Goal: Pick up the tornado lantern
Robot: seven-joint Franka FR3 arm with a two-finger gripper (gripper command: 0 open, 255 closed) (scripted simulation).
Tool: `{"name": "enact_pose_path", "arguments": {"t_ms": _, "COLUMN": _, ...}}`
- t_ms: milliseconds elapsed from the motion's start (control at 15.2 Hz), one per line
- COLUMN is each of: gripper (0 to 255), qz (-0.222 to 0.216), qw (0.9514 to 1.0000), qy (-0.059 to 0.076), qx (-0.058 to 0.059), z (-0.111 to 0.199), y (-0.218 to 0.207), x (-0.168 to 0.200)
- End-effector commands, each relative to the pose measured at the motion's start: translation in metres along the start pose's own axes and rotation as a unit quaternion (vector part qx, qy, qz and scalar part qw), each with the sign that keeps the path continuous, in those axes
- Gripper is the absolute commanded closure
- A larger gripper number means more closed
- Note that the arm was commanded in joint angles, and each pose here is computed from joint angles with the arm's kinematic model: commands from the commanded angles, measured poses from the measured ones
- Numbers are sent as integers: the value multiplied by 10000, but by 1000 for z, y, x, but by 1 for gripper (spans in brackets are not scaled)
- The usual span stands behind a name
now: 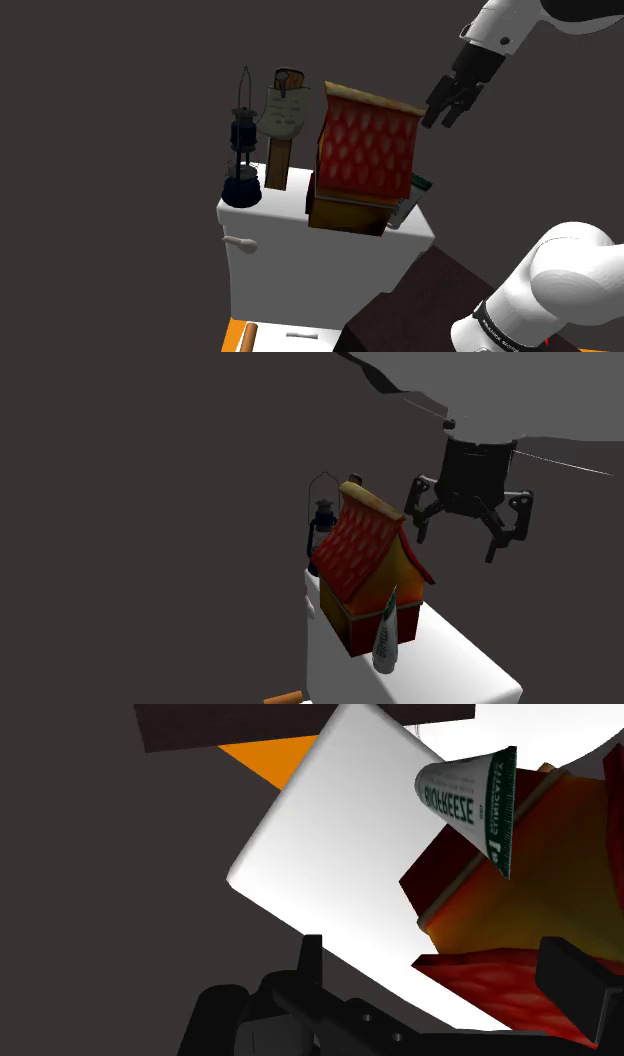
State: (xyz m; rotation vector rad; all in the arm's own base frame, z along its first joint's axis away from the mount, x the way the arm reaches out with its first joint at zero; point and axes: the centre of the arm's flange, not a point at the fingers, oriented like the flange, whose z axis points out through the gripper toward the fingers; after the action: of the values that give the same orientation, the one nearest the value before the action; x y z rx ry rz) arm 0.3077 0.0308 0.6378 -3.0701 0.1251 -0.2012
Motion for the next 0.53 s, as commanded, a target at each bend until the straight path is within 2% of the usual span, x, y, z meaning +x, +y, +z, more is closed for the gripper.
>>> {"name": "enact_pose_path", "arguments": {"t_ms": 0, "gripper": 0, "qz": 0, "qw": 10000, "qy": 0, "qx": 0, "z": 0, "y": 0, "x": 0}}
{"name": "enact_pose_path", "arguments": {"t_ms": 198, "gripper": 0, "qz": -454, "qw": 9989, "qy": 67, "qx": 55, "z": 6, "y": -21, "x": 30}}
{"name": "enact_pose_path", "arguments": {"t_ms": 462, "gripper": 0, "qz": -1058, "qw": 9942, "qy": 156, "qx": 128, "z": 14, "y": -54, "x": 66}}
